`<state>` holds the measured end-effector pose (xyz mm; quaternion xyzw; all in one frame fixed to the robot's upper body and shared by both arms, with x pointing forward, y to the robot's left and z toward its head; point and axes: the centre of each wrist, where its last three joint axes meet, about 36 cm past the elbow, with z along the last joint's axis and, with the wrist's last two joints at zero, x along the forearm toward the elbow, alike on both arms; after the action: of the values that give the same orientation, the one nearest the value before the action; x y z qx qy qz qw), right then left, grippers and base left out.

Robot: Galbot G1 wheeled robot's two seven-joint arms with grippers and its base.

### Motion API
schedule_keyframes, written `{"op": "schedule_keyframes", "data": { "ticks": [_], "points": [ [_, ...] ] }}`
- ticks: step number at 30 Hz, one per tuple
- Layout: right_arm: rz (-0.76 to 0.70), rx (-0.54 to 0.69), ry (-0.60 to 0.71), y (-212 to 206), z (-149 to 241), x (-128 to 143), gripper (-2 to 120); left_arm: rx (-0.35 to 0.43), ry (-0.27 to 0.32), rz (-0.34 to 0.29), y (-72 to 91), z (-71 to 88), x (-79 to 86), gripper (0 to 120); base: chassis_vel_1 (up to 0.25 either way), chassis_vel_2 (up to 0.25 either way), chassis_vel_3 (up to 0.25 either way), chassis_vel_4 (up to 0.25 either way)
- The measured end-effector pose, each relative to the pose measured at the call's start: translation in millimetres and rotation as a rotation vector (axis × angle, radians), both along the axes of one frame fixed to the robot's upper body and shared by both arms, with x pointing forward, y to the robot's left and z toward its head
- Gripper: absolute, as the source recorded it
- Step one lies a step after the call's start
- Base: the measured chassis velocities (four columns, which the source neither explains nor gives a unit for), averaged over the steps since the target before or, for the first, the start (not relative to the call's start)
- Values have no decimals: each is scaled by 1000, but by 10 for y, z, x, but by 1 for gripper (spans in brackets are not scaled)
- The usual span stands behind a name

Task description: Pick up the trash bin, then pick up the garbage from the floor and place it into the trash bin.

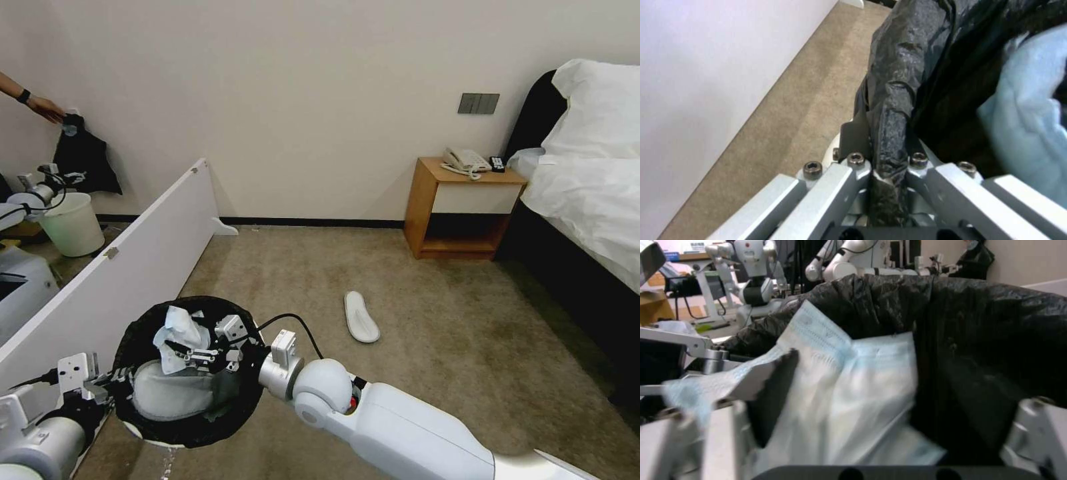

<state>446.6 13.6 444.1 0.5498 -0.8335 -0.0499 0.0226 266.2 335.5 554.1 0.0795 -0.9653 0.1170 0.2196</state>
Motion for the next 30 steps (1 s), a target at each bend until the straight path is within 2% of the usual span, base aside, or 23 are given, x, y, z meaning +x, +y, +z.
{"op": "schedule_keyframes", "data": {
  "ticks": [1, 3, 6, 20, 30],
  "points": [
    [0, 0, 0, 0, 0, 0, 86, 0, 0, 0, 0, 0, 0, 2, 0, 0, 0, 0],
    [0, 1, 0, -6, 2, -11, 96, 1, 2, 0, -7, -1, -11, 2, 0, 0, 0, 0],
    [-1, 3, -2, -26, 15, -19, 99, 4, 5, 3, -9, -5, -18, 2, 0, 0, 0, 0],
    [-9, 54, 18, -99, 110, -52, 100, 7, 9, 10, -4, -3, -32, 2, 0, 0, 0, 0],
    [-102, 169, -12, -319, 389, 119, 100, 8, 13, 14, -6, -5, -51, 2, 0, 0, 0, 0]
  ]
}}
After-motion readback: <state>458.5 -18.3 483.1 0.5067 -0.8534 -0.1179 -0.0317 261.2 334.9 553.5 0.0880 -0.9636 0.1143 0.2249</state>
